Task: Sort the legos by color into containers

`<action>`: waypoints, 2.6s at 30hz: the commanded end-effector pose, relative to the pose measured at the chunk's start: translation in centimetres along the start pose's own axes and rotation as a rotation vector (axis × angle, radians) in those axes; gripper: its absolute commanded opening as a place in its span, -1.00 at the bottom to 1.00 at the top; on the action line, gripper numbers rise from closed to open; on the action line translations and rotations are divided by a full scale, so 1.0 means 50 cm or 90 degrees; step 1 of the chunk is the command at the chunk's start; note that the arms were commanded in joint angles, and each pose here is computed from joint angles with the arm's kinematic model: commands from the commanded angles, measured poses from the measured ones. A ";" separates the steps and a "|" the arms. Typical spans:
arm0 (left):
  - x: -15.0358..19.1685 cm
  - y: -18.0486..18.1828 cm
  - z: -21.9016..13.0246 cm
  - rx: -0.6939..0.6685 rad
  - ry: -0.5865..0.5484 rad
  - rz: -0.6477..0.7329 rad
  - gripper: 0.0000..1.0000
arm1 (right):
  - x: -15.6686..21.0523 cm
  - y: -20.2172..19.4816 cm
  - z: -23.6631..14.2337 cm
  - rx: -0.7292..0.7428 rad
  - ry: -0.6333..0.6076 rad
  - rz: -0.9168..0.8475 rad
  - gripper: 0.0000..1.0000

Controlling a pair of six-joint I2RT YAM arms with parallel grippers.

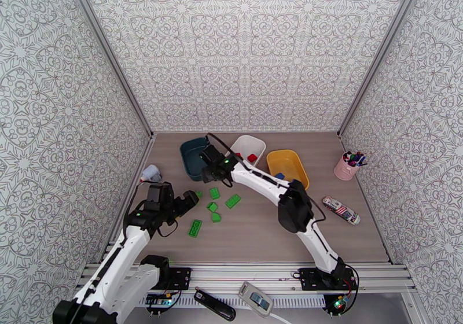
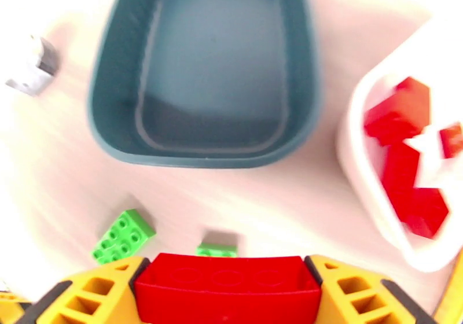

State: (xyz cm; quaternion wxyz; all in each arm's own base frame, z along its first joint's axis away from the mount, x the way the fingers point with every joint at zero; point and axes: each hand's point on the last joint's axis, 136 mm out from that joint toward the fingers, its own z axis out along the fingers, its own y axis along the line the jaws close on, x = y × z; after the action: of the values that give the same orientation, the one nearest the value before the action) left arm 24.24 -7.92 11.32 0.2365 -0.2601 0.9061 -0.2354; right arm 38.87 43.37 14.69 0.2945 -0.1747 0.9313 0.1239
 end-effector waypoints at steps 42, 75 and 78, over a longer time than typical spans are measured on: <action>-0.055 -0.037 0.031 -0.154 -0.002 0.199 0.70 | -0.039 -0.218 -0.088 0.013 0.017 0.080 0.54; -0.076 0.028 0.239 -0.298 0.123 0.300 0.28 | 0.267 -0.123 -0.157 -0.059 0.086 0.094 0.43; -0.067 0.021 0.246 -0.284 0.134 0.306 0.24 | 0.269 -0.123 -0.157 -0.059 0.086 0.096 0.42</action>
State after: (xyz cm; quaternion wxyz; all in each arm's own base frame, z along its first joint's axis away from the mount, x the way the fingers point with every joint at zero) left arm 31.99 -7.94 1.84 0.1164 -0.0751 0.9901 0.0220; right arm 27.41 31.40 11.18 0.2042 -0.1303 0.9572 0.1584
